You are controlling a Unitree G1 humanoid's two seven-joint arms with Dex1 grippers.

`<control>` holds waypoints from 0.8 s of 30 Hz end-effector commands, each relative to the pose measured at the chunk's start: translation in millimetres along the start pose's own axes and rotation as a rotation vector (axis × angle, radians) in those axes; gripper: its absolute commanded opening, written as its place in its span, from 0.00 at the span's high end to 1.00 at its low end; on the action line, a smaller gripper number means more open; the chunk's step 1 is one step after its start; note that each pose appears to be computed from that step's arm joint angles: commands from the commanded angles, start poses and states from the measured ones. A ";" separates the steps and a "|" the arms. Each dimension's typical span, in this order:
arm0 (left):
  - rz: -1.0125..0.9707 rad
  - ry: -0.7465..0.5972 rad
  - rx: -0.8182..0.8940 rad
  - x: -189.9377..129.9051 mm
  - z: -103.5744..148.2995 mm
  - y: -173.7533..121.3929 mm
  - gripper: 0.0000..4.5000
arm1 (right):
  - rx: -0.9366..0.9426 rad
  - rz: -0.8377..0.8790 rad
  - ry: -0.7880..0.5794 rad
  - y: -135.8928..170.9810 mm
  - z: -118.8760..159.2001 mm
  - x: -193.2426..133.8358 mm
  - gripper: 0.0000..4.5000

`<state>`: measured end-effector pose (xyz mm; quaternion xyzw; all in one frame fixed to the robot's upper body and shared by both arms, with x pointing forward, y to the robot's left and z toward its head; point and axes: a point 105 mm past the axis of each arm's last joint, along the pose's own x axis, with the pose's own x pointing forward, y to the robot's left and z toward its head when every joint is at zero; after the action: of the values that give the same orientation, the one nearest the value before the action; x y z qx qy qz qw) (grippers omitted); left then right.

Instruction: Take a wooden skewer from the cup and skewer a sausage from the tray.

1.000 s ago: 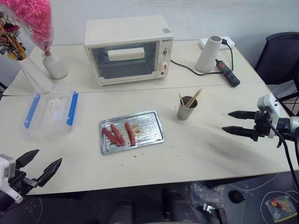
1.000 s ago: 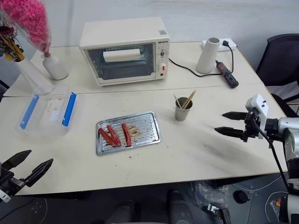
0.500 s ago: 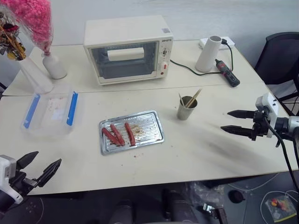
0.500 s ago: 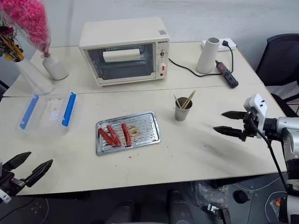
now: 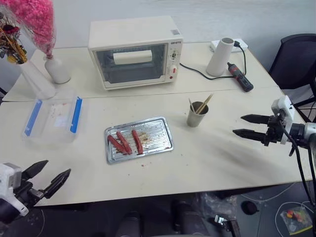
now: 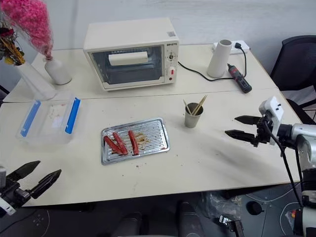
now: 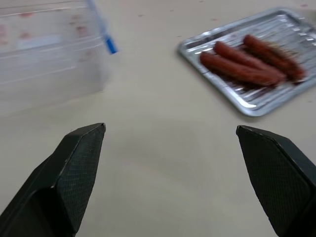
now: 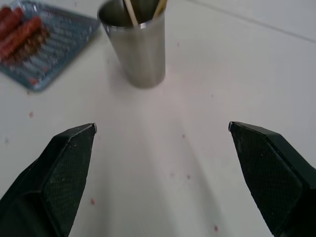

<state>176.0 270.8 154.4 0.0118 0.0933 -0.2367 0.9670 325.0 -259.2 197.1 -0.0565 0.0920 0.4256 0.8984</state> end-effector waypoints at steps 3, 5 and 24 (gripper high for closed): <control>-0.236 -0.115 0.076 24.1 51.6 -48.0 0.00 | -0.127 0.032 -0.112 32.4 54.4 22.7 0.00; -0.269 -0.126 0.100 32.3 58.7 -53.8 0.00 | -0.151 0.015 -0.093 37.8 56.6 34.9 0.00; -0.352 -0.139 0.192 74.5 62.7 -62.4 0.00 | -0.148 -0.123 -0.077 42.8 61.8 114.3 0.00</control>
<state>221.8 176.5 199.8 0.0642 0.0154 -0.4112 0.9092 368.9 -136.5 218.3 -0.0991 0.0472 0.3816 0.9178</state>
